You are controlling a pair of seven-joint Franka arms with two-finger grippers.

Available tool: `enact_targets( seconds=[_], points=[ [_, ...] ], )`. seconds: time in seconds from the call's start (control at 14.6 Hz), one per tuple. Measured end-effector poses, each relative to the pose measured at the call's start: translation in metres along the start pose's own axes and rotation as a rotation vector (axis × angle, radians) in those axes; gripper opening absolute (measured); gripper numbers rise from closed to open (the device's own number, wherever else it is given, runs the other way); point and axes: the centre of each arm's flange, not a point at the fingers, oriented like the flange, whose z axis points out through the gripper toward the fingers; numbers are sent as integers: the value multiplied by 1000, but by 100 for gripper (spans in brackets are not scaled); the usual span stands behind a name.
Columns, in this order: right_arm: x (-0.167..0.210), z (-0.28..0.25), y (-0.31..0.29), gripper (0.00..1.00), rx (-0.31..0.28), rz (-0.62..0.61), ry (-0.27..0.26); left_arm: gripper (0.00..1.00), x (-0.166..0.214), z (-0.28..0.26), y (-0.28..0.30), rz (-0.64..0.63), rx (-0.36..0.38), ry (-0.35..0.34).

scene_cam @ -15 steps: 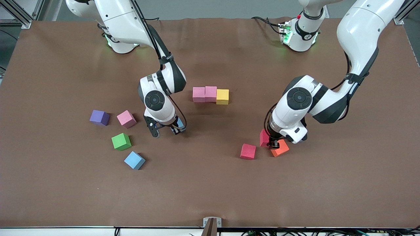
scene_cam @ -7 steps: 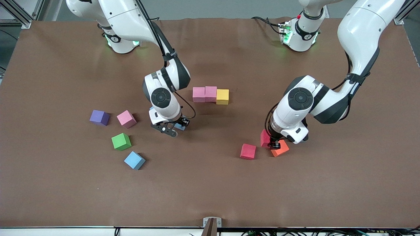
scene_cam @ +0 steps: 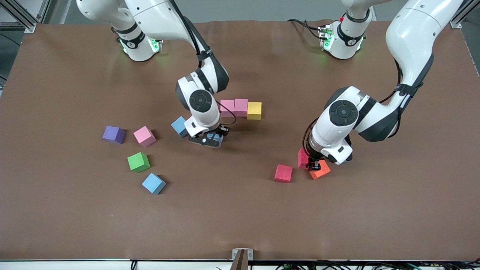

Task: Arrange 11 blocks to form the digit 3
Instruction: 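Carry the blue cube to the pink cubes with the right gripper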

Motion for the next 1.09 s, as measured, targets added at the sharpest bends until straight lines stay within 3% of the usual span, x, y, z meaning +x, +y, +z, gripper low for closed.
enact_targets(
  seconds=[0.55, 1.09],
  points=[
    [-36, 2, -25, 52, -33, -104, 40, 59, 0, 0, 0, 0, 0, 0],
    [-44, 5, -28, 52, -47, -128, 45, 59, 0, 0, 0, 0, 0, 0]
  ],
)
